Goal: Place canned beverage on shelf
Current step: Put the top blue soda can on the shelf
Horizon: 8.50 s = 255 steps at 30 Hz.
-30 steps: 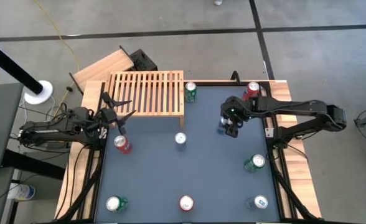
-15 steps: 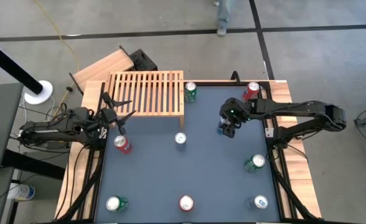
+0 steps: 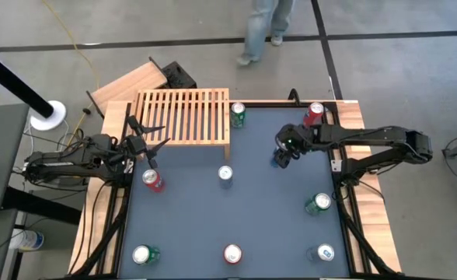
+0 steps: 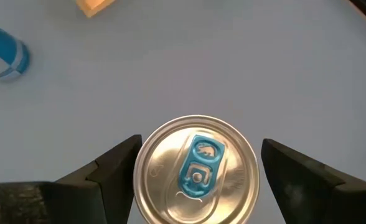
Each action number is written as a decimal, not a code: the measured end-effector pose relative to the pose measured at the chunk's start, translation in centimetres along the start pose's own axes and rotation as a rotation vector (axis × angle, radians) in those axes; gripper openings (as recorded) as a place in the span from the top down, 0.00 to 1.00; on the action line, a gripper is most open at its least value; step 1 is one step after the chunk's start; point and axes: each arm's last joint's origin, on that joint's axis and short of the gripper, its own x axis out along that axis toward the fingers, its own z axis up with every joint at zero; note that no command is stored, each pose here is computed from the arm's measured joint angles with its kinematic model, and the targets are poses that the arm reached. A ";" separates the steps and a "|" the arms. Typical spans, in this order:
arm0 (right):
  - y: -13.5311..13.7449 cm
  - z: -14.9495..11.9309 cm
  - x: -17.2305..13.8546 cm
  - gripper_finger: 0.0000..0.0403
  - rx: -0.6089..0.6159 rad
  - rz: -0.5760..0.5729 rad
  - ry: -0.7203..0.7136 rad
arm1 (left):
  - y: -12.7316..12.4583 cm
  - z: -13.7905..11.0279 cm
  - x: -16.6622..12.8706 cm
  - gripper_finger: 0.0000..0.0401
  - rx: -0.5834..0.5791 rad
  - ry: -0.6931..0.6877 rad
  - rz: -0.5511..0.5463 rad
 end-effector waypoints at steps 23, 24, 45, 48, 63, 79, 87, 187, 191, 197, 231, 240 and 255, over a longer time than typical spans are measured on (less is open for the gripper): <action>2.1 -1.1 -0.4 0.21 0.190 -0.057 -0.044 | 0.0 -0.1 0.0 0.52 -0.003 0.005 -0.005; 2.2 -1.2 -0.4 0.21 0.211 -0.066 -0.049 | 0.0 -0.1 0.0 0.52 -0.003 0.005 -0.006; 3.5 -1.8 1.8 0.40 0.269 -0.155 -0.024 | -0.1 -0.1 0.0 0.52 -0.010 -0.001 -0.031; 3.7 -1.8 1.7 0.47 0.266 -0.147 -0.029 | -0.1 -0.1 0.0 0.52 -0.011 -0.001 -0.031; 4.9 2.0 -1.4 0.48 0.000 -0.045 -0.102 | -0.3 -0.2 0.0 0.52 -0.023 0.012 -0.050; 1.0 14.6 -7.3 0.49 -0.543 0.182 -0.418 | -0.8 -0.5 0.6 0.52 -0.007 0.040 -0.083; -2.1 20.9 -5.2 0.49 -0.695 0.365 -0.417 | -0.8 -0.5 0.6 0.52 -0.005 0.045 -0.083; 3.6 23.6 -0.4 0.66 -0.829 0.565 0.004 | -0.9 -0.6 0.6 0.52 -0.022 0.050 -0.110; 3.2 23.1 -2.1 0.85 -0.825 0.578 0.021 | -1.0 -0.7 0.6 0.52 -0.021 0.052 -0.115; 1.7 22.1 -4.1 0.98 -0.725 0.554 0.104 | -1.0 -0.7 0.6 0.52 -0.022 0.053 -0.122; -1.1 10.1 7.5 0.57 -0.651 0.088 0.352 | -1.2 -0.6 0.6 0.52 -0.036 0.025 -0.194; -1.0 9.5 7.7 0.24 -0.674 0.085 0.391 | -1.2 -0.6 0.6 0.52 -0.032 0.025 -0.191; -2.4 7.4 13.0 0.21 -0.685 0.047 0.498 | -1.2 -0.6 0.6 0.52 -0.033 0.026 -0.191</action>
